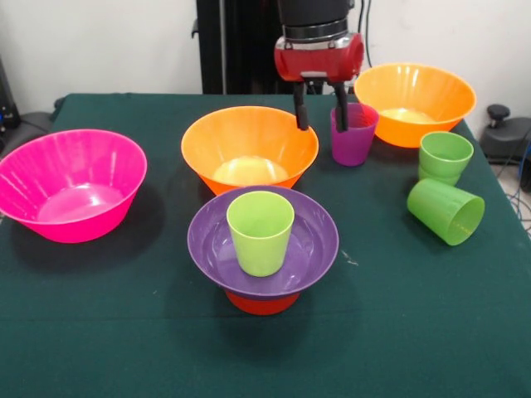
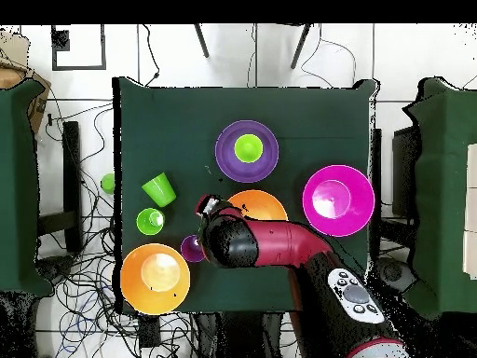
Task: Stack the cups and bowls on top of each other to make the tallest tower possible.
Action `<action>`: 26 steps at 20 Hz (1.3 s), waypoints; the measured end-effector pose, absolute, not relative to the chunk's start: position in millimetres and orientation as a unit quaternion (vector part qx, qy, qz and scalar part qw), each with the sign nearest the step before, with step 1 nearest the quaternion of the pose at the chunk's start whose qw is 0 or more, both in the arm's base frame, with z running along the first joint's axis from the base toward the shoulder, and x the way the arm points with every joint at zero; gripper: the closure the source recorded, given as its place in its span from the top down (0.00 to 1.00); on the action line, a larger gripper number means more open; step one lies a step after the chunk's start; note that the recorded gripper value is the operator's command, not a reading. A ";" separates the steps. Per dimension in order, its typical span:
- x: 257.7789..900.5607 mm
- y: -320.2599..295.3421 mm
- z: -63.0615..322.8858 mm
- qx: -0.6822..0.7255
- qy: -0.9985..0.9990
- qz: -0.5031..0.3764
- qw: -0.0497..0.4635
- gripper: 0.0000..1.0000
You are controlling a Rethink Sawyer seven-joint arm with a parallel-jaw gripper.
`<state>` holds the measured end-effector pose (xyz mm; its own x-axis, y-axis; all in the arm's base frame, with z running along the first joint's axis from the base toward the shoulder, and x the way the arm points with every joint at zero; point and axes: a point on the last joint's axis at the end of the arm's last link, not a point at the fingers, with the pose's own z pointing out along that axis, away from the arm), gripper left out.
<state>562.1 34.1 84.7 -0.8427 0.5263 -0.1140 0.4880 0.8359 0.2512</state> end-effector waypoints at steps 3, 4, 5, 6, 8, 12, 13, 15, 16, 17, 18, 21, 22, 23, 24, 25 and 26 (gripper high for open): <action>559.8 27.9 79.3 0.273 0.952 0.108 0.084 1.00; 559.5 26.5 77.7 0.275 0.952 0.108 0.082 1.00; 559.2 25.5 75.7 0.277 0.951 0.108 0.081 1.00; 559.0 24.9 73.3 0.278 0.951 0.108 0.079 1.00; 559.4 25.2 67.4 0.280 0.951 0.107 0.075 1.00; 560.0 27.4 61.0 0.281 0.951 0.104 0.072 1.00; 559.9 28.6 59.4 0.281 0.952 0.104 0.070 1.00; 558.9 32.1 55.3 0.280 0.952 0.104 0.067 1.00; 558.4 33.4 54.0 0.280 0.952 0.103 0.065 1.00; 558.1 34.2 53.4 0.280 0.952 0.103 0.064 1.00; 557.8 35.0 52.8 0.280 0.952 0.103 0.064 1.00; 557.8 38.7 51.3 0.280 0.953 0.101 0.062 1.00; 558.3 40.8 50.8 0.279 0.953 0.100 0.062 1.00; 559.3 43.1 50.8 0.278 0.953 0.100 0.062 1.00; 560.1 44.4 51.0 0.278 0.953 0.100 0.063 1.00; 561.0 45.8 51.3 0.277 0.954 0.100 0.064 1.00; 562.4 47.2 51.6 0.276 0.954 0.100 0.065 1.00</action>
<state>562.4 47.2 51.6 -0.8390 0.5399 -0.0681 0.5140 0.8273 0.2265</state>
